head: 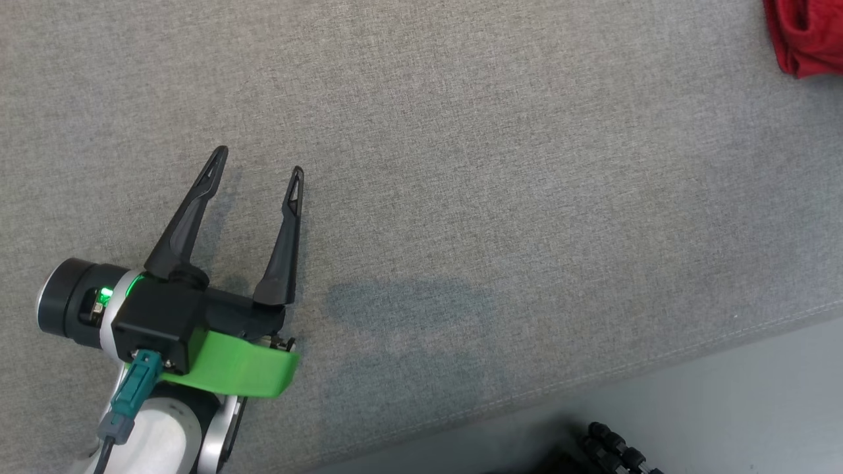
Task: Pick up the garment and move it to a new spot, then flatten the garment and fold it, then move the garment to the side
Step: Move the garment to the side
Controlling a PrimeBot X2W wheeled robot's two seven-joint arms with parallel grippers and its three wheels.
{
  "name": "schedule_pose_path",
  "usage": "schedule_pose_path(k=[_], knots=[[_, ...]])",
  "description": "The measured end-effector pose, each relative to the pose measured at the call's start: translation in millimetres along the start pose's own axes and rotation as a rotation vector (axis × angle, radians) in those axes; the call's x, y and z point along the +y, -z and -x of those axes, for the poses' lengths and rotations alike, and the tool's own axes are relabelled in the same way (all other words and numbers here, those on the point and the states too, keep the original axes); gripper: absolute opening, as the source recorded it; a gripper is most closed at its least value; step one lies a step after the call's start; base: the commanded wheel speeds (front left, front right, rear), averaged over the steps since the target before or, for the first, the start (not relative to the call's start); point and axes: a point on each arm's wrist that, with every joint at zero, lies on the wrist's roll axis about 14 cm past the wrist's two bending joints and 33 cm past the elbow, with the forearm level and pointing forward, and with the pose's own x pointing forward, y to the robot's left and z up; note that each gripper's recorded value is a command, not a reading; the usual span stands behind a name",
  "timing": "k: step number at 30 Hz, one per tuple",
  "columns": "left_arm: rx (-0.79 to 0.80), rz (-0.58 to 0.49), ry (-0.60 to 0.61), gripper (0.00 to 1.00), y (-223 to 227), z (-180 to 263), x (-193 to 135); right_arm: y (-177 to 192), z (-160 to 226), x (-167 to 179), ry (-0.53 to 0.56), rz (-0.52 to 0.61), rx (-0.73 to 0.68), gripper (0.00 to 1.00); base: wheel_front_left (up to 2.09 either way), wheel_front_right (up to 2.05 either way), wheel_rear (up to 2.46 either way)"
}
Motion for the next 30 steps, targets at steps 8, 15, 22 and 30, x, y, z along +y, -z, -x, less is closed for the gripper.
schedule_pose_path(k=[8, 15, 22, 30], knots=[[-0.011, -0.005, 0.004, 1.00, -5, -1, -2, 6, 11, -36, 0.080, 0.023, 0.008, 1.00, 0.00, 0.00, 0.00], [-0.033, -0.007, 0.008, 1.00, -13, 0, -6, 3, 20, -32, 0.080, -0.018, -0.006, 1.00, 0.00, 0.00, 0.00], [-0.096, 0.029, -0.017, 1.00, -32, 4, -6, -31, 29, -13, 0.032, -0.050, -0.098, 1.00, 0.00, 0.00, 0.00], [-0.155, 0.085, -0.104, 1.00, -48, 24, 7, -79, 60, 16, -0.066, -0.097, -0.271, 1.00, 0.00, 0.00, 0.00]])
